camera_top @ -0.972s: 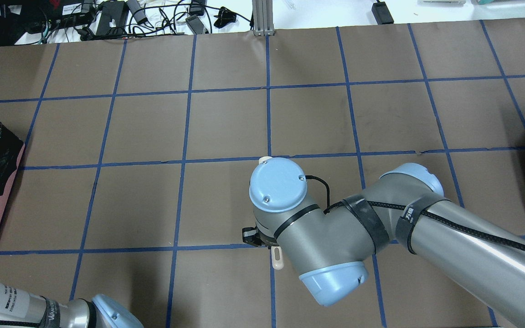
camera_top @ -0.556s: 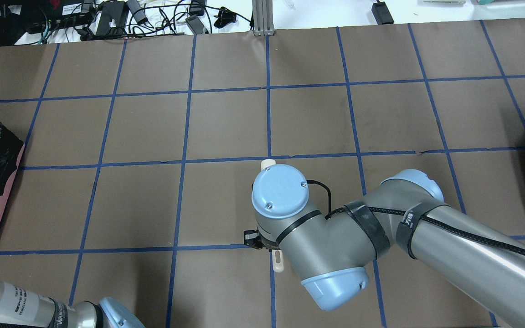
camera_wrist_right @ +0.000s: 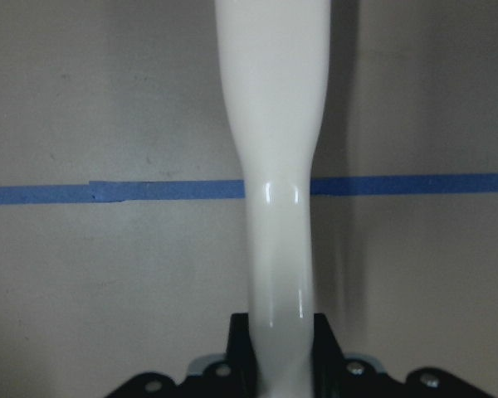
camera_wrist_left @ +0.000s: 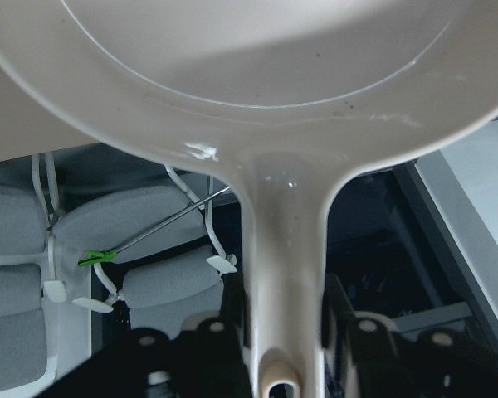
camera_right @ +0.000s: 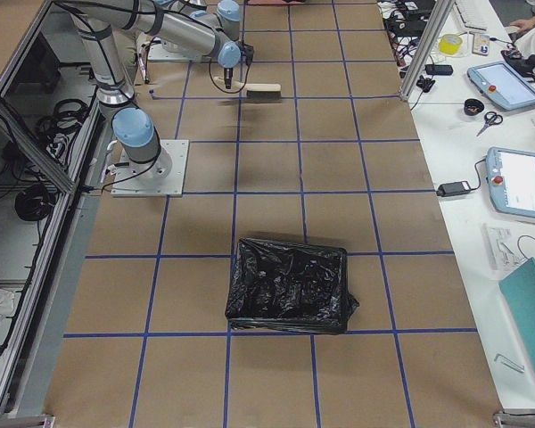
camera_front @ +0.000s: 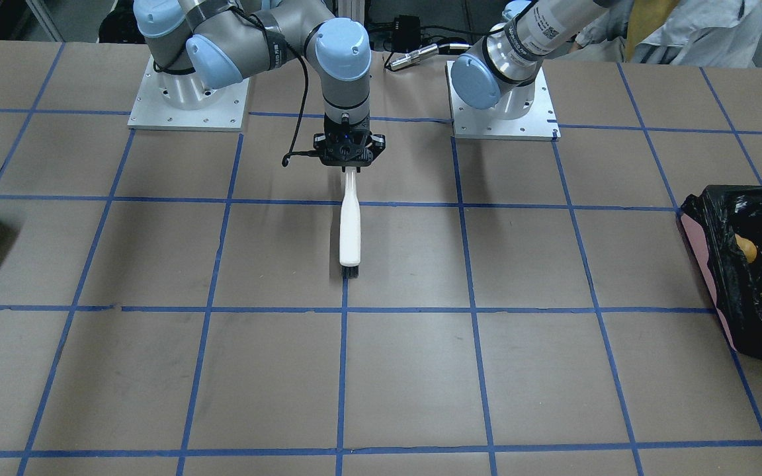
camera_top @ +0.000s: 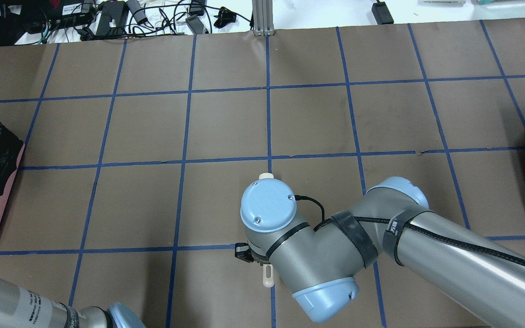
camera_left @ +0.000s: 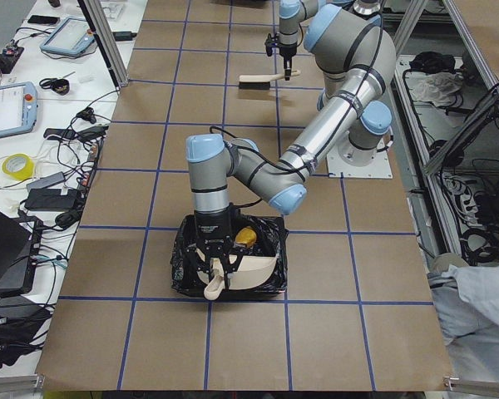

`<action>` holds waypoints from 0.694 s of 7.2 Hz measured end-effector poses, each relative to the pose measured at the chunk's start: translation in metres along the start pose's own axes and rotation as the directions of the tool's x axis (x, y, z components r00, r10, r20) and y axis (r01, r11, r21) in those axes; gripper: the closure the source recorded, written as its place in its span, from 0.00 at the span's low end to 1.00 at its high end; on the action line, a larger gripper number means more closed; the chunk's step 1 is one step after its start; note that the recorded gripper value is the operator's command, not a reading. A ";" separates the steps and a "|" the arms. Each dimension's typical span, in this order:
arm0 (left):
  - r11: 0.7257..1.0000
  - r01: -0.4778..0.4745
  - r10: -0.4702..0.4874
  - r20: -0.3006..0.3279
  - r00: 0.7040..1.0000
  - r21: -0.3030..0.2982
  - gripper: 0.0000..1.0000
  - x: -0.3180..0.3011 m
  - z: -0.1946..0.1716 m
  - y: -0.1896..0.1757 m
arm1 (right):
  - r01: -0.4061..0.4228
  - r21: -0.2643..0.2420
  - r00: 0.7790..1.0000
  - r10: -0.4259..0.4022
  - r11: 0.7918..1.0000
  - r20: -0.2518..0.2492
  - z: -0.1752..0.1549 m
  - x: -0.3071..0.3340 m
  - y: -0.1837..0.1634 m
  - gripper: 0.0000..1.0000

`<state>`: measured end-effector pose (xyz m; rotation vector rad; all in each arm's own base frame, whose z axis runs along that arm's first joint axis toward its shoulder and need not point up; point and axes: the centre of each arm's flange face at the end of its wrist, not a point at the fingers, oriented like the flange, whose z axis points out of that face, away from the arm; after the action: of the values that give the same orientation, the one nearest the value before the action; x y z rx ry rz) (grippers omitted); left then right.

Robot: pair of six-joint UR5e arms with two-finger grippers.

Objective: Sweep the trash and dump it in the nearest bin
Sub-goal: 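Tip the dustpan with the left gripper to dump the trash into the bag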

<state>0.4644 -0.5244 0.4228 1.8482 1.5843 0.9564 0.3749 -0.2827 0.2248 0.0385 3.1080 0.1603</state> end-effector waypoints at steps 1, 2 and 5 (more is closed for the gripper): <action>0.998 -0.004 0.005 0.026 1.000 -0.068 1.00 -0.001 -0.006 -0.008 | 0.005 -0.005 1.000 -0.005 1.000 -0.002 0.003 -0.003 0.004 1.00; 0.995 -0.004 0.008 0.040 0.999 -0.103 1.00 -0.001 -0.010 -0.014 | 0.021 -0.003 1.000 -0.021 1.000 -0.004 0.003 -0.005 0.004 1.00; 0.995 0.019 -0.008 0.113 0.994 -0.096 1.00 -0.005 -0.025 0.008 | 0.079 0.013 0.996 -0.079 0.997 -0.042 0.001 -0.001 0.001 1.00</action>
<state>0.4490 -0.5323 0.4436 1.7906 1.4564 0.8907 0.3756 -0.2813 0.2235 -0.0886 3.1458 0.1380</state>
